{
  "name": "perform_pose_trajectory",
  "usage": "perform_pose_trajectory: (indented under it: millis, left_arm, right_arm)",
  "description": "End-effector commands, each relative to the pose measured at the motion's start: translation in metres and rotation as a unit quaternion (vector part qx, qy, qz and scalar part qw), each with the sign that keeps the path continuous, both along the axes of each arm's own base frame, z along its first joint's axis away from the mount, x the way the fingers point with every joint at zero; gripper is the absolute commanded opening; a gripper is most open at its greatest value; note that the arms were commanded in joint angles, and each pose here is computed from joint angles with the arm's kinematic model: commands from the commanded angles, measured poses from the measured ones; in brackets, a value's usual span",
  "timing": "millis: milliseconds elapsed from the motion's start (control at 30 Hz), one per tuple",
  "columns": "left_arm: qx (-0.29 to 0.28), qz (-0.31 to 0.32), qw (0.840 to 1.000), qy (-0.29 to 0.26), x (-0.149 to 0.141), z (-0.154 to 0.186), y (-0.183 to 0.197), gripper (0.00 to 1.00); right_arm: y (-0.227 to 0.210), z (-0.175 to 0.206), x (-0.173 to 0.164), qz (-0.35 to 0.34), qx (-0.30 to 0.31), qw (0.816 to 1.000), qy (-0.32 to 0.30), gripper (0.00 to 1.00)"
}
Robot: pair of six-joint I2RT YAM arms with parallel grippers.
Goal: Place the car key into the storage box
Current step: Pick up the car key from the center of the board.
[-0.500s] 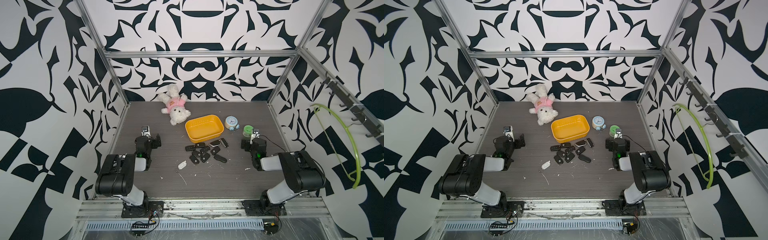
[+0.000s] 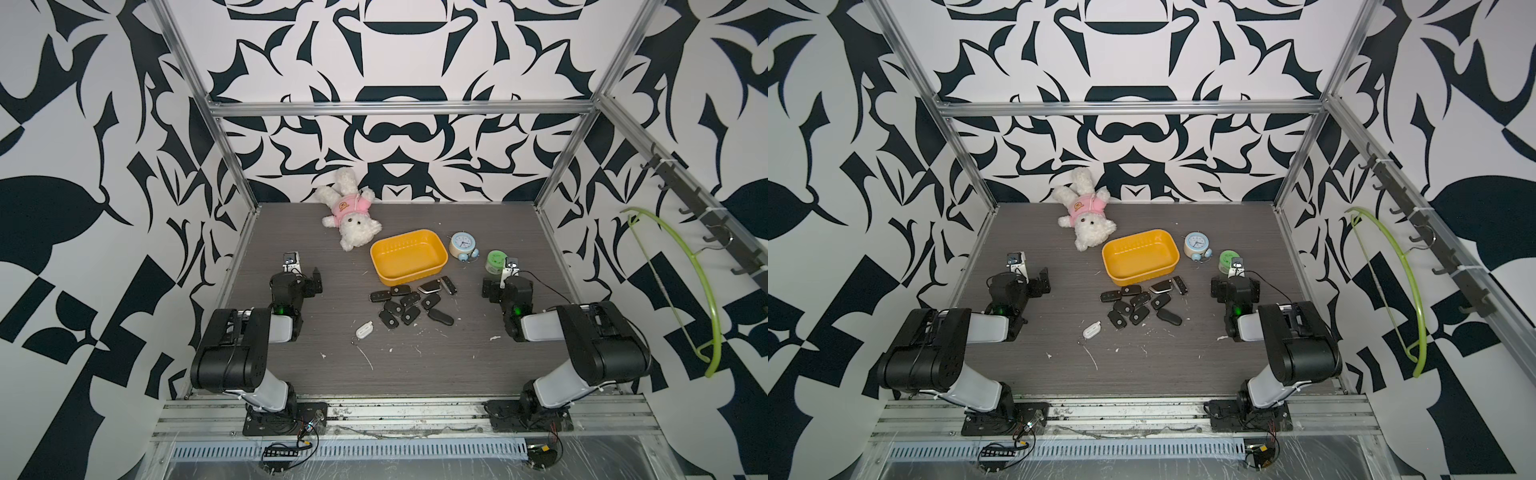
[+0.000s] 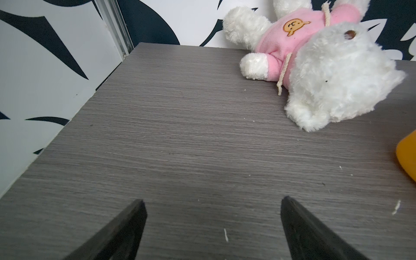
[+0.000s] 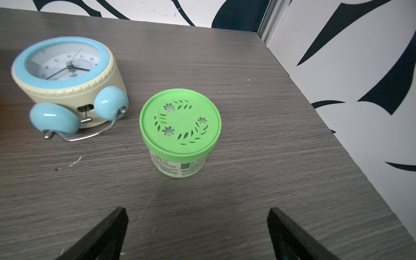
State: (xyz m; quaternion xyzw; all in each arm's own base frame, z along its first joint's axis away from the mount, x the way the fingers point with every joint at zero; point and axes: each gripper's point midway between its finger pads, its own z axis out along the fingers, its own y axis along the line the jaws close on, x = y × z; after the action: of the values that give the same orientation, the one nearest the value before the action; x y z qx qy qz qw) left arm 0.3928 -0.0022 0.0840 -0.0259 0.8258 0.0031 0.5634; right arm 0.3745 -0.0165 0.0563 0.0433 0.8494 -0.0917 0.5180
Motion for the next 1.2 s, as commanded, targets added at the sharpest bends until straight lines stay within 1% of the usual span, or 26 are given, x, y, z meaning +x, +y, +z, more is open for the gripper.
perform_pose_trajectory:
  millis: [0,133,200,267,433,533,633,667,733,800,833,967,1033,1067,1100,1167]
  left_arm:
    - [0.001,-0.009,1.000,-0.001,0.002,0.003,-0.003,0.99]
    - [0.002,-0.012,1.000,-0.003,0.002,0.004,-0.004,0.99]
    - [0.002,-0.013,1.000,-0.005,0.001,0.004,-0.004,0.99]
    - [0.003,0.002,1.000,-0.007,0.003,0.010,0.001,0.99]
    - [0.006,0.041,0.998,0.037,0.005,0.035,0.013,0.99]
    - [0.001,0.063,0.995,0.074,0.006,0.053,0.018,0.99]
    - [-0.021,0.092,0.988,0.120,0.006,0.067,0.023,0.99]
    - [-0.032,0.100,0.985,0.134,0.006,0.071,0.023,1.00]
    - [-0.055,0.095,0.982,0.155,0.007,0.078,0.017,0.99]
    - [-0.094,0.087,0.979,0.159,0.008,0.084,0.007,1.00]
    - [-0.121,0.089,0.976,0.158,0.007,0.087,0.003,0.99]
    - [-0.218,0.076,0.959,0.161,-0.003,0.091,-0.021,0.99]
    - [-0.244,0.069,0.953,0.162,-0.010,0.090,-0.036,0.99]
    - [-0.253,0.069,0.950,0.169,-0.014,0.085,-0.043,0.99]
    - [-0.263,0.063,0.949,0.159,-0.019,0.093,-0.049,0.99]
    - [-0.284,0.059,0.942,0.170,-0.028,0.087,-0.065,0.99]
  right_arm:
    - [0.003,0.022,0.011,0.001,0.007,0.999,-0.037,1.00]
    - [0.003,0.021,0.010,0.001,0.007,0.999,-0.037,1.00]
    - [0.003,0.023,0.009,0.001,0.006,0.999,-0.041,0.98]
    - [0.000,0.029,0.010,-0.005,0.001,0.999,-0.043,0.96]
    - [-0.006,0.064,0.009,-0.024,-0.002,0.999,-0.026,0.93]
    - [-0.009,0.088,0.009,-0.043,0.011,0.999,-0.016,0.93]
    - [-0.003,0.105,0.008,-0.039,0.038,0.998,0.010,0.90]
    - [0.000,0.110,0.007,-0.036,0.051,0.998,0.022,0.89]
    - [0.007,0.117,0.001,-0.028,0.076,0.995,0.049,0.89]
    - [0.015,0.119,-0.008,-0.021,0.101,0.991,0.081,0.89]
    - [0.024,0.119,-0.014,-0.006,0.123,0.987,0.101,0.86]
    - [0.045,0.118,-0.044,0.008,0.175,0.971,0.163,0.85]
    - [0.060,0.116,-0.059,0.021,0.191,0.965,0.181,0.84]
    - [0.069,0.116,-0.066,0.031,0.193,0.962,0.189,0.84]
    - [0.077,0.114,-0.073,0.041,0.191,0.960,0.199,0.84]
    - [0.094,0.108,-0.087,0.056,0.186,0.955,0.223,0.84]
